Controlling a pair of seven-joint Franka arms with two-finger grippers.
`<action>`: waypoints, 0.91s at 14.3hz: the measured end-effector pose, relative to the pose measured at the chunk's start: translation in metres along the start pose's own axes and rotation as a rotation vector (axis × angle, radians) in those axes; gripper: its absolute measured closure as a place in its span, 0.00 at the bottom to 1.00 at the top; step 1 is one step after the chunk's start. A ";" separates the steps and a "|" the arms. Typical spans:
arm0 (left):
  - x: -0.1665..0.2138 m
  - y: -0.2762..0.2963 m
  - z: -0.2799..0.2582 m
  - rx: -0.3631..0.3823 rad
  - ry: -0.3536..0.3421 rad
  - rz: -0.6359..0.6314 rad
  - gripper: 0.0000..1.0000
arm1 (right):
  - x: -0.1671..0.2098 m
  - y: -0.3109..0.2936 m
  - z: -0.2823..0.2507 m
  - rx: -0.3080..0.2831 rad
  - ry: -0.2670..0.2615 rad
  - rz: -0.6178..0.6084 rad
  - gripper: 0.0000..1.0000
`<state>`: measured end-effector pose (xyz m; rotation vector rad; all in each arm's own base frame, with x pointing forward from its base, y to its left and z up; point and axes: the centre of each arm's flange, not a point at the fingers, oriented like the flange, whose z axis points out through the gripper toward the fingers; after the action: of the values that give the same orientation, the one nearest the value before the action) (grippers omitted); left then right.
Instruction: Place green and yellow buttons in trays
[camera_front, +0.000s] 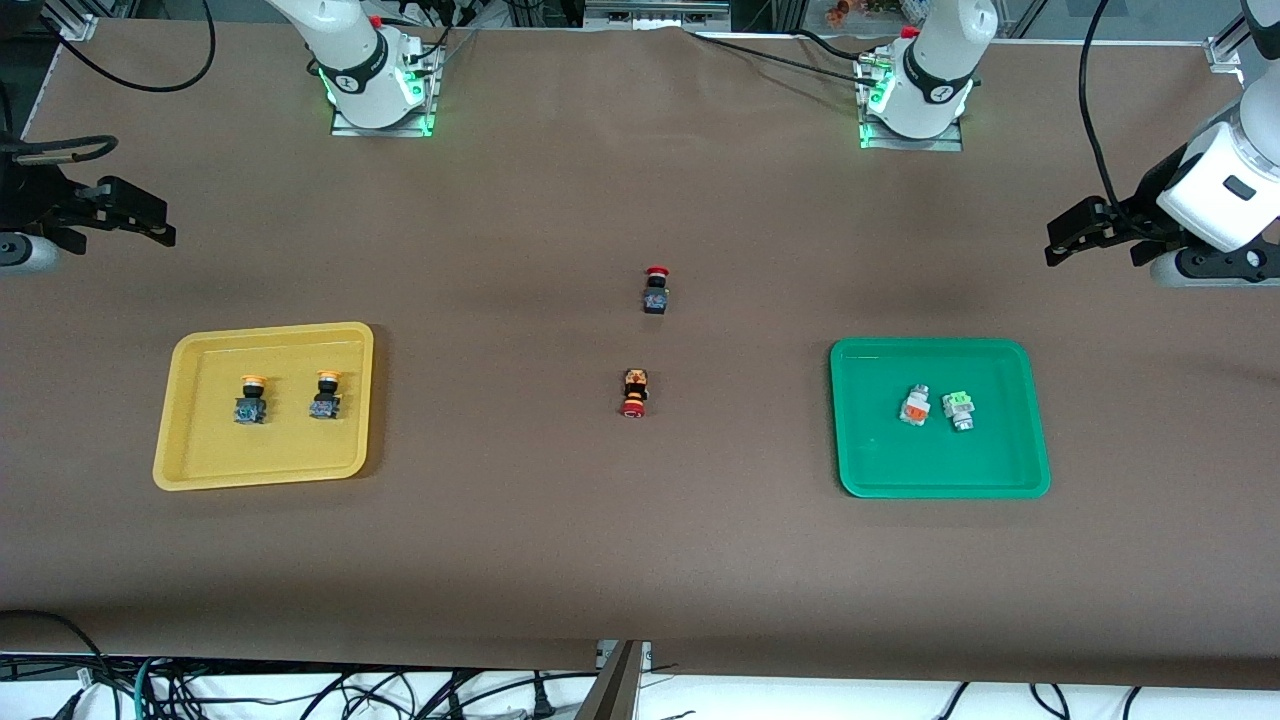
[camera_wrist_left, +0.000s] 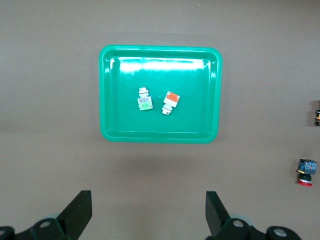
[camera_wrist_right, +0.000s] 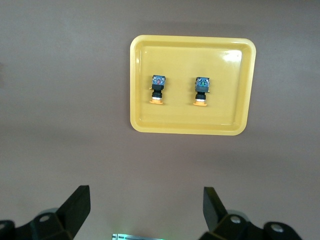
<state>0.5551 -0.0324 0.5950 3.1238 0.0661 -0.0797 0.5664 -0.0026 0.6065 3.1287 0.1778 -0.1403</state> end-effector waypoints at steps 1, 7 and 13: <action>-0.001 0.000 0.000 0.000 -0.001 -0.001 0.00 | 0.000 -0.001 0.000 -0.001 0.000 -0.001 0.00; -0.004 0.000 -0.003 0.001 -0.010 -0.004 0.00 | 0.000 -0.001 0.000 -0.002 0.002 -0.001 0.00; -0.006 0.000 -0.005 0.000 -0.005 -0.005 0.00 | 0.000 0.000 0.000 -0.002 0.002 -0.001 0.00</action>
<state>0.5498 -0.0328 0.6006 3.1238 0.0738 -0.0882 0.5668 -0.0021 0.6067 3.1268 0.1790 -0.1375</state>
